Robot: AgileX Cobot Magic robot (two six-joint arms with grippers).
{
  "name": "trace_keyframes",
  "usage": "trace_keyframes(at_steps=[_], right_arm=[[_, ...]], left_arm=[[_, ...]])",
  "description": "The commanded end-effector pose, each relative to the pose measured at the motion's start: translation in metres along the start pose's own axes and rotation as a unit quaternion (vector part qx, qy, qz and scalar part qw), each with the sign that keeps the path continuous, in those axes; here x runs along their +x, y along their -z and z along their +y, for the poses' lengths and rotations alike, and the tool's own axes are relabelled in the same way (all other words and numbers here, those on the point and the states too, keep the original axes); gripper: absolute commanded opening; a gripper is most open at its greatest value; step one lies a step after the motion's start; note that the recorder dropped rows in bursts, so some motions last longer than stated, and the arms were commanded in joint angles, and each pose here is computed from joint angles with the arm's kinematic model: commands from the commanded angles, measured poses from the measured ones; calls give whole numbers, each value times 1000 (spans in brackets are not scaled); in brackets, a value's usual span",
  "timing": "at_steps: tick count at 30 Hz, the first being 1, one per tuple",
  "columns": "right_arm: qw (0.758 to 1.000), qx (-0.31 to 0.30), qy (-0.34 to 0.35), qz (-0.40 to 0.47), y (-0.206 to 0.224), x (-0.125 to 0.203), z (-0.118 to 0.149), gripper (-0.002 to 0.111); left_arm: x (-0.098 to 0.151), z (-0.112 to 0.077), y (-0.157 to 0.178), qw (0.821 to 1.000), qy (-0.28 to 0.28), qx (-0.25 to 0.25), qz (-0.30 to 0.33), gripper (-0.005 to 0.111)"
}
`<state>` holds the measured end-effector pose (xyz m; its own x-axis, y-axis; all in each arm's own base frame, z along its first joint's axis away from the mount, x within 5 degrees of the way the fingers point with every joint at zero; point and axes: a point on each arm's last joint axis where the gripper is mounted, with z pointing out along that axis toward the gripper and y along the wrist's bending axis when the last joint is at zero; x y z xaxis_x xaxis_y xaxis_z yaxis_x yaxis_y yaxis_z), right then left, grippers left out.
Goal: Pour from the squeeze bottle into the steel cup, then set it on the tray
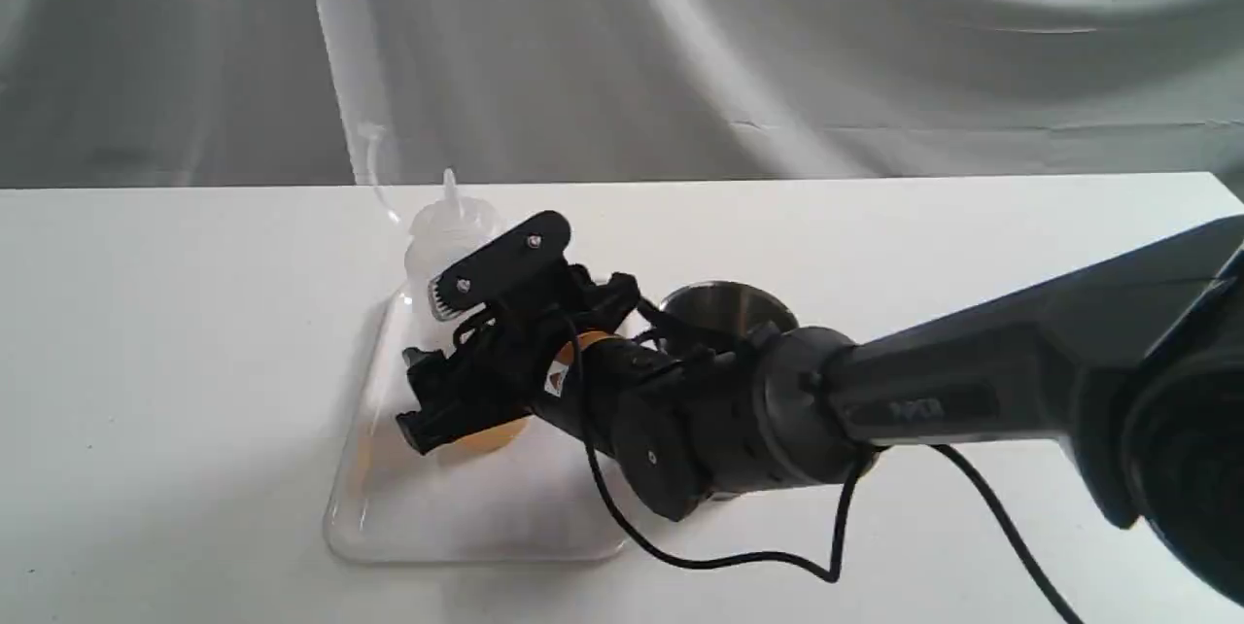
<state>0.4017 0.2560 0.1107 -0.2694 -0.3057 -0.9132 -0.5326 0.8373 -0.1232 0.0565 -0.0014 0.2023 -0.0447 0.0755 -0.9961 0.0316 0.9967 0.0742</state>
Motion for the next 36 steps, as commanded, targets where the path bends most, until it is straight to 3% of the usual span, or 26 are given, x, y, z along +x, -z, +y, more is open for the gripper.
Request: trace_keyframes(at_steps=[1,11,20,30,36], right_arm=[[1000,3,0,-15,2,-8,-1,83],[1000,5,3,-31,8,-21,-2,83],[996,11,-1,-93,40,-79,-10,83],[991,1,17,-134,106,-150,-19,83],[985,7,23,-171,168,-166,-25,83]], left_arm=[[1,0,0,1000,1,2,-1,8],[1,0,0,1000,-1,2,-1,8],[1,0,0,1000,0,2,-1,8],[1,0,0,1000,-1,2,-1,8],[1,0,0,1000,-1,2,-1,8]])
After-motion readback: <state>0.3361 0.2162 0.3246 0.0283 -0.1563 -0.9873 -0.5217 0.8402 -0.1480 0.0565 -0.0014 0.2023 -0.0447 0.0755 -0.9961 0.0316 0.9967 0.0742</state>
